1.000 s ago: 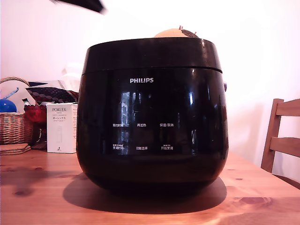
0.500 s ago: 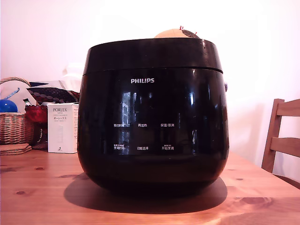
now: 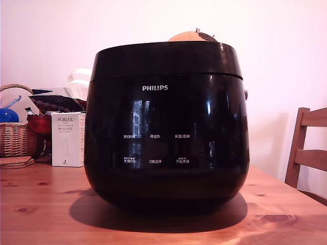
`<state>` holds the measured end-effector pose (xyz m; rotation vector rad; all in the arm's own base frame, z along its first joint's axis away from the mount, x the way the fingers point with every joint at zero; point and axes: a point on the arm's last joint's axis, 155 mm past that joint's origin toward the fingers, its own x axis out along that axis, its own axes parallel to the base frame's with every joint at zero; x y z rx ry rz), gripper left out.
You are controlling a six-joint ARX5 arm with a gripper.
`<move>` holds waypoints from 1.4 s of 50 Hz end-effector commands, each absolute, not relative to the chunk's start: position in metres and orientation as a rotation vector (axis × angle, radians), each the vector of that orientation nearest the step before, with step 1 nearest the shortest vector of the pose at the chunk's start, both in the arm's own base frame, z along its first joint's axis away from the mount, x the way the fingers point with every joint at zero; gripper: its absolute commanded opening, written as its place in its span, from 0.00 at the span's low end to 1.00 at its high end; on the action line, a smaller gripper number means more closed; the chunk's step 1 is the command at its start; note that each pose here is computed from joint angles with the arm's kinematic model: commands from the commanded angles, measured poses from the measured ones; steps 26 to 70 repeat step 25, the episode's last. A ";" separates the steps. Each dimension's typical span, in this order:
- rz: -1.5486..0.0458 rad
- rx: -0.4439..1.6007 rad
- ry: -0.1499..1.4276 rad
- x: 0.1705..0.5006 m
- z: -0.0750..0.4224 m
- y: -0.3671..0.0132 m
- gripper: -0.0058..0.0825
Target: Close the rice cooker by pressing the lid down with medium force
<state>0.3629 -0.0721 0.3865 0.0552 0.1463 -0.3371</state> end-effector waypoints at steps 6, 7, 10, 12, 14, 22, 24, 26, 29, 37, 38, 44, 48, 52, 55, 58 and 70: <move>-0.263 0.009 0.112 0.354 0.381 -0.058 0.04; -0.258 0.006 0.112 0.353 0.380 -0.057 0.04; -0.244 -0.001 0.110 0.351 0.379 -0.055 0.04; -0.231 -0.004 0.104 0.350 0.379 -0.052 0.04; -0.224 -0.003 0.095 0.349 0.380 -0.051 0.04; -0.218 -0.004 0.085 0.347 0.382 -0.050 0.04; -0.220 -0.004 0.092 0.347 0.380 -0.050 0.04; -0.220 -0.005 0.095 0.347 0.380 -0.050 0.04; -0.220 -0.005 0.095 0.347 0.380 -0.050 0.04; -0.220 -0.005 0.095 0.347 0.380 -0.050 0.04; -0.220 -0.005 0.095 0.347 0.380 -0.050 0.04; -0.220 -0.005 0.095 0.347 0.380 -0.050 0.04; -0.220 -0.005 0.095 0.347 0.380 -0.050 0.04; -0.220 -0.005 0.095 0.347 0.380 -0.050 0.04; -0.220 -0.005 0.095 0.347 0.380 -0.050 0.04; -0.220 -0.005 0.095 0.347 0.380 -0.050 0.04; -0.220 -0.005 0.095 0.347 0.380 -0.050 0.04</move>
